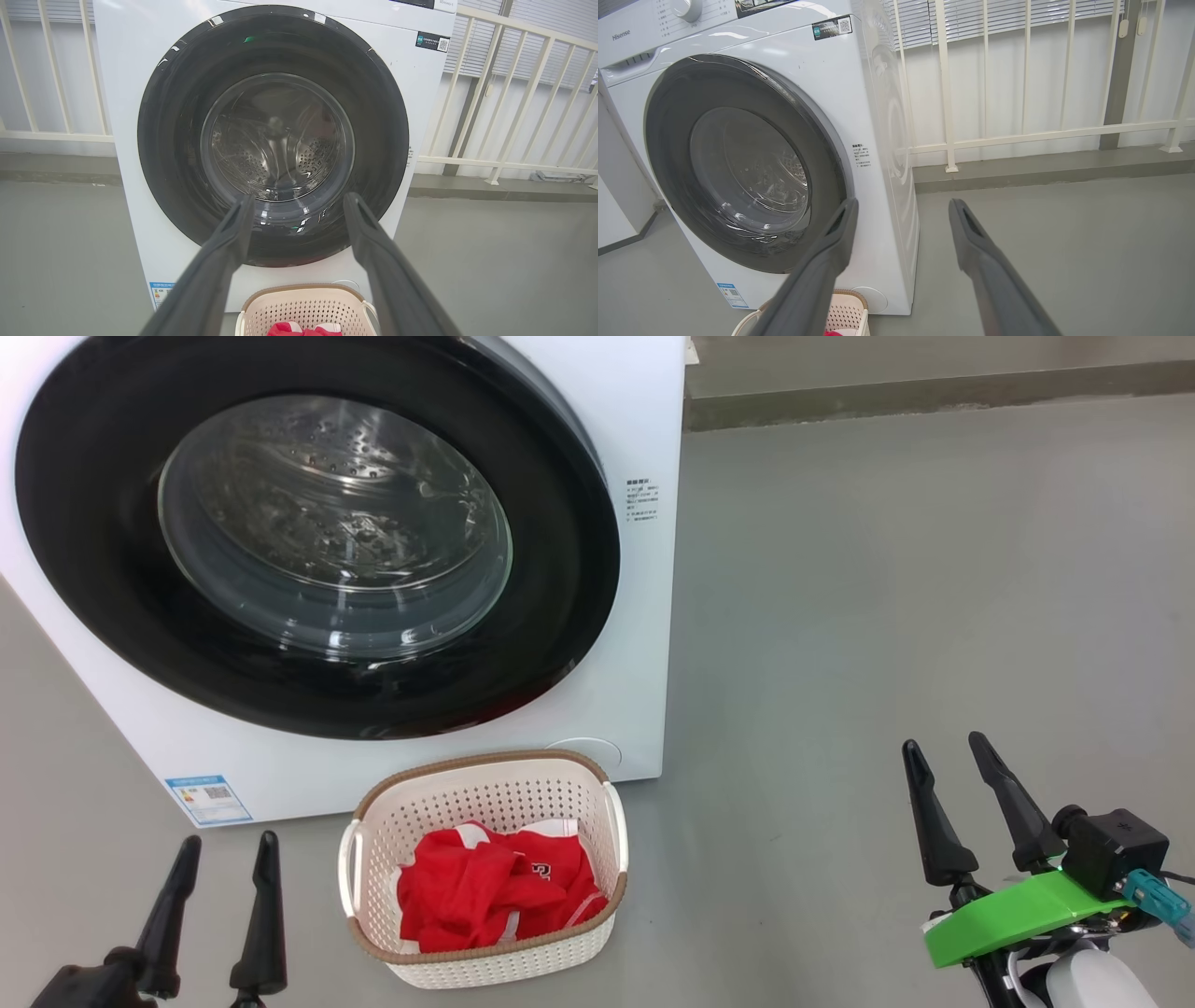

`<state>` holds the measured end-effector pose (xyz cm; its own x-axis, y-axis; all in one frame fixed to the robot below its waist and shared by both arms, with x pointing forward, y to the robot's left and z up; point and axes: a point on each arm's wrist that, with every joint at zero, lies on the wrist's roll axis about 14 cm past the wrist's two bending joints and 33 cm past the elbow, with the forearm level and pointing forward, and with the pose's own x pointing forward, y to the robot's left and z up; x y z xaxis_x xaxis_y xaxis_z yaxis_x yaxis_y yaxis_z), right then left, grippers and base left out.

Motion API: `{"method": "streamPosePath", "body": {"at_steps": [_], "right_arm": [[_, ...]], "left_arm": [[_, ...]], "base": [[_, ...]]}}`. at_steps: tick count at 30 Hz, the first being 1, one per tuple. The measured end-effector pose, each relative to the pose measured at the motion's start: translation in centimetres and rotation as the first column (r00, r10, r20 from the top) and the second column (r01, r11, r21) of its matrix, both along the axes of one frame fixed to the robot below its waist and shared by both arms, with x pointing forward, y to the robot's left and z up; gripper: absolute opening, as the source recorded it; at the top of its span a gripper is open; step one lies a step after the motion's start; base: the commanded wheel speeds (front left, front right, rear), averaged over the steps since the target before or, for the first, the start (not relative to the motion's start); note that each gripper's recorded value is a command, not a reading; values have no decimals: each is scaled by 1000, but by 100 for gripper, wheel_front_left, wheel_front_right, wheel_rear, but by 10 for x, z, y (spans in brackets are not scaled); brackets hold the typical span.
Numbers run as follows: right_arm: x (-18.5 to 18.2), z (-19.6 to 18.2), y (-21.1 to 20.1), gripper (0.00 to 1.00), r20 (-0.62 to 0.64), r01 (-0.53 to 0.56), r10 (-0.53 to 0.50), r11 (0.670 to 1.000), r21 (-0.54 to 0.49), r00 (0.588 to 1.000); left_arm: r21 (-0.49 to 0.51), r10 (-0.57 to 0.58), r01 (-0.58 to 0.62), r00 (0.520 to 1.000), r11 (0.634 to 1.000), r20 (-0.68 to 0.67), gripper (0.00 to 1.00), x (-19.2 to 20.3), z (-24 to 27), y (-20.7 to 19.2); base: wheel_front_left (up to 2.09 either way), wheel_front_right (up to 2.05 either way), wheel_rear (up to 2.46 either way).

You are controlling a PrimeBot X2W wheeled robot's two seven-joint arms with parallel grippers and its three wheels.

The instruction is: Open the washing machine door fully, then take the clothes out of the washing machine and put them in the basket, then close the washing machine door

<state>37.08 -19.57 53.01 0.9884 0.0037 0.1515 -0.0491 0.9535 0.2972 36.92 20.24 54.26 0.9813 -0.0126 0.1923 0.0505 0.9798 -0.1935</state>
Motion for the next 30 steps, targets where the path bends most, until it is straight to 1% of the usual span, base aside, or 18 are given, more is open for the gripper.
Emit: {"method": "streamPosePath", "body": {"at_steps": [5, 6, 10, 12, 17, 20, 30], "right_arm": [[0, 0, 0, 100, 0, 0, 0, 1000, -2, 1000], [-1, -6, 1, 0, -20, 1, -1, 1000, 2, 1000], [-15, -41, 3, 0, -120, 8, -5, 1000, 20, 993], [-20, -52, 5, 0, -157, 9, -4, 999, 32, 988], [-19, -52, 3, 0, -162, 22, -8, 996, 84, 987], [-19, -53, 2, 0, -170, 24, -7, 995, 99, 985], [-18, -56, 0, 0, -189, 47, -7, 977, 208, 982]], "left_arm": [[2, -15, 15, 1000, 1000, 17, 100, 0, 6, -4], [-6, -15, 15, 1000, 1000, 3, 0, -1, 1, -6], [-34, -22, 19, 996, 999, -88, 0, -9, -29, -14], [-54, -25, 18, 993, 998, -117, 0, -11, -37, -15], [-100, -22, 9, 992, 995, -126, 0, -11, -39, -13], [-132, -21, 3, 991, 991, -133, 0, -11, -40, -12], [-232, -23, -16, 986, 973, -162, 0, -11, -46, -9]], "base": [[0, 0, 0], [0, 0, 0], [0, 0, 0], [0, 0, 0], [0, 0, 0], [0, 0, 0], [0, 0, 0]]}}
